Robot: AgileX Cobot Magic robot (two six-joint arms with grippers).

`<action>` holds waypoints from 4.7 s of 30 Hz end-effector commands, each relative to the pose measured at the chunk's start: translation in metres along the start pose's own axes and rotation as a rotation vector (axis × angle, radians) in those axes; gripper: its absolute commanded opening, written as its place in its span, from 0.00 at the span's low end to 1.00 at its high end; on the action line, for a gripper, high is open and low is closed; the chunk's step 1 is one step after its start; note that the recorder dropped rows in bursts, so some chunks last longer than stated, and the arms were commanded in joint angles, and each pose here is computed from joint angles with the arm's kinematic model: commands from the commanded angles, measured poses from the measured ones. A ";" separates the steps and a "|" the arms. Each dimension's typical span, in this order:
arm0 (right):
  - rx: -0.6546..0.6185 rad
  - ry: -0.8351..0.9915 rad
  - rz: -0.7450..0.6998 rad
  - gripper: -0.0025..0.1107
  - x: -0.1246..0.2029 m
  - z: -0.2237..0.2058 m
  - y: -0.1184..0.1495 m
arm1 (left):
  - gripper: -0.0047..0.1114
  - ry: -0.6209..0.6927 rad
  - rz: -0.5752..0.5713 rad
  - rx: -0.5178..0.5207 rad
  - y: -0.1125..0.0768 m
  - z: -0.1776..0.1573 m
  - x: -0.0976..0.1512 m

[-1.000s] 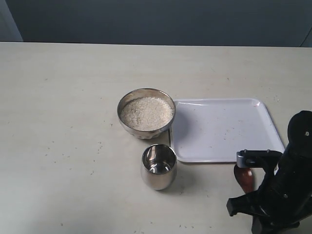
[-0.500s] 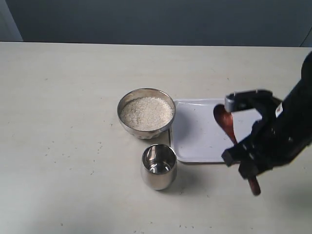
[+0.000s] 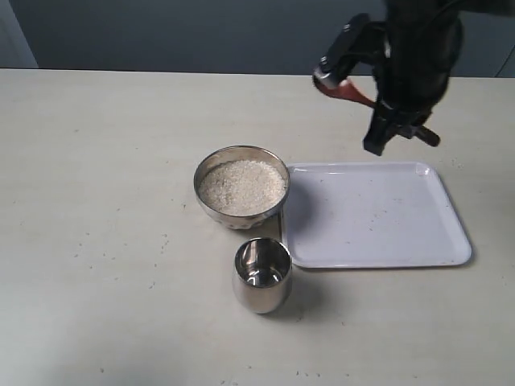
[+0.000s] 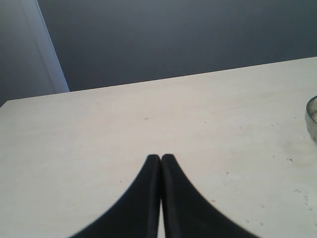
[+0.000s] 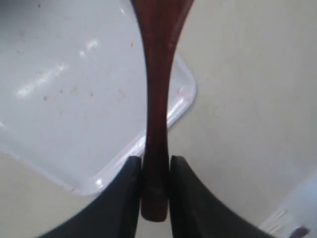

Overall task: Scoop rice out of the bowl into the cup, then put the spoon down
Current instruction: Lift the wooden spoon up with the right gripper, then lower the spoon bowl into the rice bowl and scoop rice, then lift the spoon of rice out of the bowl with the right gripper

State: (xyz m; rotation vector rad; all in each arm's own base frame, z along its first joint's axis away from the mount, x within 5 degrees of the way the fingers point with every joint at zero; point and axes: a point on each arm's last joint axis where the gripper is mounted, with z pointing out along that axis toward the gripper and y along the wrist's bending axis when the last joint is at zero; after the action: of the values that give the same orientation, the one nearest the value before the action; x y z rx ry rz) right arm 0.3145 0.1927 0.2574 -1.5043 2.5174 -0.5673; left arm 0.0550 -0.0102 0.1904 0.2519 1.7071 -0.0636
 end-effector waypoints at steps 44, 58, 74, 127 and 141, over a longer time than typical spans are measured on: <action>0.784 0.292 -1.021 0.02 -0.096 0.042 0.103 | 0.04 -0.010 -0.005 0.002 0.000 -0.001 -0.002; 0.792 0.307 -1.079 0.02 -0.100 0.049 0.111 | 0.04 -0.010 -0.005 0.002 0.000 -0.001 -0.002; 0.774 0.311 -1.167 0.02 -0.107 0.068 0.130 | 0.04 -0.010 -0.005 0.003 0.000 -0.001 -0.002; 0.128 0.113 -1.212 0.02 -0.115 0.049 0.102 | 0.04 -0.010 -0.005 0.003 0.000 -0.001 -0.002; 0.062 0.043 -1.142 0.02 -0.106 0.038 0.085 | 0.04 -0.010 -0.005 0.003 0.000 -0.001 -0.002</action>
State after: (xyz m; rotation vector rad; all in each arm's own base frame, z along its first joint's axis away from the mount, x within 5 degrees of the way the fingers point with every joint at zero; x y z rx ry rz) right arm 0.3069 0.3163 0.1671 -2.8359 1.3788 -0.7788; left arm 0.0550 -0.0102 0.1904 0.2519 1.7071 -0.0636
